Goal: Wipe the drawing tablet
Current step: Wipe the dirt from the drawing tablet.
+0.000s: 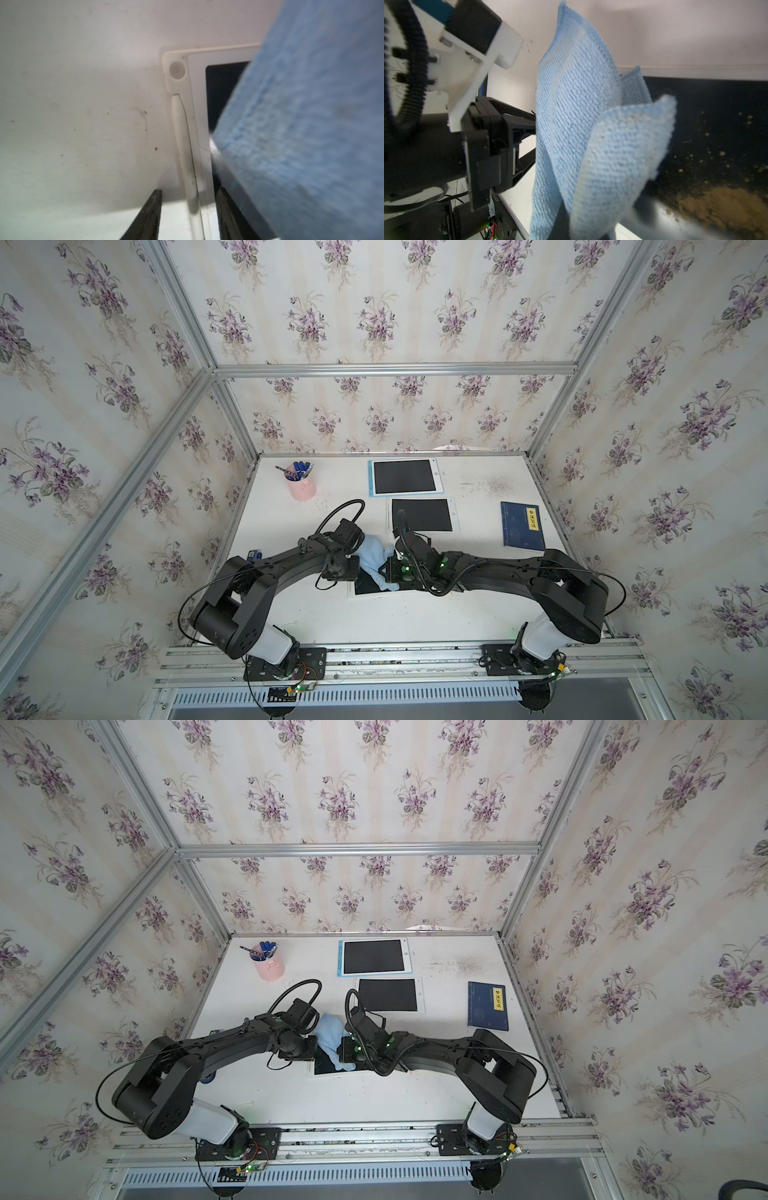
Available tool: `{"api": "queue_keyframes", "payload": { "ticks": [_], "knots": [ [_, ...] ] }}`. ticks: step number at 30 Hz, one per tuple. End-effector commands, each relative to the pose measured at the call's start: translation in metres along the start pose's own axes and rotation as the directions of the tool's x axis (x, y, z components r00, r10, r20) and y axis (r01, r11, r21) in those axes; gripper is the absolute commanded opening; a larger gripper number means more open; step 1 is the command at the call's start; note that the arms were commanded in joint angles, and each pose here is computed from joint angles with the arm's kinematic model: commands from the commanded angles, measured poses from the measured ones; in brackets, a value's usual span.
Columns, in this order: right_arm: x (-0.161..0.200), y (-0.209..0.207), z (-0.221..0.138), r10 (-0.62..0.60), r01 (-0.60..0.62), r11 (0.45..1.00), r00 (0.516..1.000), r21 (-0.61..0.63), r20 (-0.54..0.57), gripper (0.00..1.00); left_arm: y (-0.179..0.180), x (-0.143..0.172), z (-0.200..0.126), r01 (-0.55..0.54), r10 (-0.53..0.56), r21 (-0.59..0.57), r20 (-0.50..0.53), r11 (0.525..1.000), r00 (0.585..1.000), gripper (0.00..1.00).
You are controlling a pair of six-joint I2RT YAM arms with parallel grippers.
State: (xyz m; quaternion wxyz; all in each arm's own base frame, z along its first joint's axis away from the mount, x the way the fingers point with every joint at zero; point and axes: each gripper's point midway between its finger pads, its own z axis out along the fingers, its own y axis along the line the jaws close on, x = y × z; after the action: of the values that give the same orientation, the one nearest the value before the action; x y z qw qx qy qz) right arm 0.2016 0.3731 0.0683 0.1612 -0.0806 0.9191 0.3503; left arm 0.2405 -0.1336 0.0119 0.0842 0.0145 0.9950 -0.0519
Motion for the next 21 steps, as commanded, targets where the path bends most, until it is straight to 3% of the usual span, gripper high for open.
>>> {"api": "queue_keyframes", "payload": {
  "ticks": [1, 8, 14, 21],
  "knots": [
    [0.001, 0.008, 0.008, 0.022, -0.022, 0.999, 1.000, -0.041, 0.007, 0.00, 0.010, 0.013, 0.007, 0.020, -0.022, -0.062, -0.047, 0.998, 0.999, 0.45],
    [0.019, -0.015, 0.028, 0.048, -0.048, 0.999, 0.998, 0.005, -0.030, 0.00, 0.005, 0.022, 0.010, 0.021, -0.023, -0.062, -0.040, 0.998, 0.999, 0.37],
    [0.032, -0.041, 0.040, 0.095, -0.090, 0.992, 0.994, 0.084, -0.054, 0.00, 0.007, 0.027, 0.008, 0.024, -0.026, -0.069, -0.030, 0.997, 0.999, 0.38],
    [0.042, -0.064, 0.032, 0.139, -0.130, 0.978, 0.989, 0.165, -0.043, 0.00, 0.007, 0.029, 0.007, 0.021, -0.023, -0.073, -0.027, 0.997, 0.999, 0.39]
  ]
}}
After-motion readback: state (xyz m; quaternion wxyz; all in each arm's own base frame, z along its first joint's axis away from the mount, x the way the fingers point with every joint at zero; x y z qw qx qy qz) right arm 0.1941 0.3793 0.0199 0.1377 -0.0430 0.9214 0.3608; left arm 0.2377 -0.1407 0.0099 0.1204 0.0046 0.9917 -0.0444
